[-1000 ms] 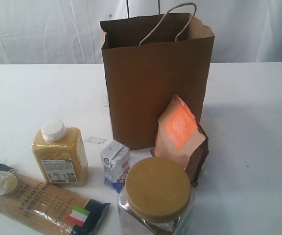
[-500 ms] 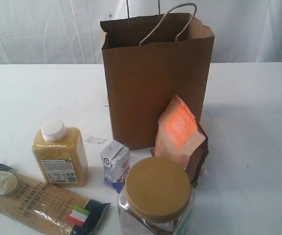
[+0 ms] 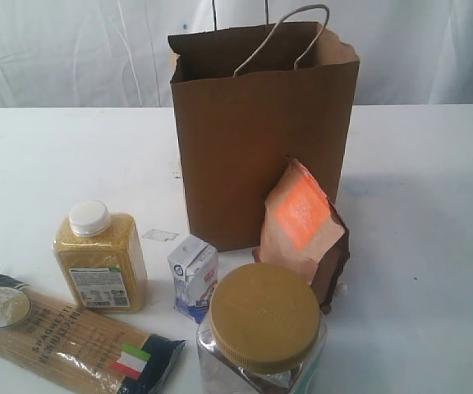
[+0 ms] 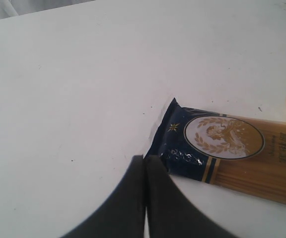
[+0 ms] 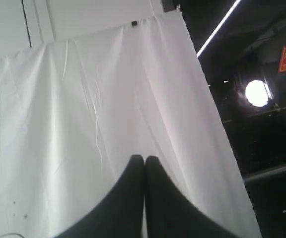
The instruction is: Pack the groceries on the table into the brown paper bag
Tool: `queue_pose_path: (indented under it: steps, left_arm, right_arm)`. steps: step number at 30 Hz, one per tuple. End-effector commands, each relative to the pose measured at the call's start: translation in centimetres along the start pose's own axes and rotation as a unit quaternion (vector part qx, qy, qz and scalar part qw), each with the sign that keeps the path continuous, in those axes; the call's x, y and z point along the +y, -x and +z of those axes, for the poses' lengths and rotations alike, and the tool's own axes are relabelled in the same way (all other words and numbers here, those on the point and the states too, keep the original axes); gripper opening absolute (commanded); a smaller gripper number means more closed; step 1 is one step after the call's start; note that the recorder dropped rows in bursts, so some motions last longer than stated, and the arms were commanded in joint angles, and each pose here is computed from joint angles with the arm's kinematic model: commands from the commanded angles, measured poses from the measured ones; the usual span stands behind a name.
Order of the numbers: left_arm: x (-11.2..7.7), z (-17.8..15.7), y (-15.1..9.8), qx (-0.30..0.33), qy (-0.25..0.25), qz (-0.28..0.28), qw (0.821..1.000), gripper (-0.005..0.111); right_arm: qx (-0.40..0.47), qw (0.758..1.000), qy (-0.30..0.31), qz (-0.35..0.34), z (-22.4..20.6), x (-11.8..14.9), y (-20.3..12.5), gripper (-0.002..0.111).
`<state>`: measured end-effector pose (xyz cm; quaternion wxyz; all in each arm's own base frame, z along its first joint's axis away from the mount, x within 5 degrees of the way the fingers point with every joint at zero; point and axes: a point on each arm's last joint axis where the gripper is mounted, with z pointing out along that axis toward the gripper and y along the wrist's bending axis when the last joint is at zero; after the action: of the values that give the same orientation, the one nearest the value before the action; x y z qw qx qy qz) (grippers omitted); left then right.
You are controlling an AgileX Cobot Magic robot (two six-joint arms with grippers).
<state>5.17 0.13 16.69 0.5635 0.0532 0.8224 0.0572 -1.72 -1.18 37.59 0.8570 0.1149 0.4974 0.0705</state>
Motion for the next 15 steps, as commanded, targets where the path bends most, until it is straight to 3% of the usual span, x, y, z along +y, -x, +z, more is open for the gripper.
queue_pose_path:
  steps: [1,9,14,15]
  left_arm:
    - [0.0,0.0,0.0,-0.003,-0.003,-0.003,1.000,0.000]
    - [0.0,0.0,0.0,-0.003,-0.003,-0.003,1.000,0.000]
    - [0.0,0.0,0.0,-0.003,-0.003,-0.003,1.000,0.000]
    - [0.0,0.0,0.0,-0.003,-0.003,-0.003,1.000,0.000]
  right_arm:
    - [0.034,0.999,-0.001,-0.018,0.4,-0.5,-3.1,0.000]
    - [0.073,0.995,0.060,-0.045,0.4,-0.6,-8.9,0.000]
    - [0.126,0.971,0.059,-0.193,-0.3,-2.0,-13.4,0.000]
    - [0.139,0.969,0.058,-0.198,-0.5,-2.3,-14.3,0.000]
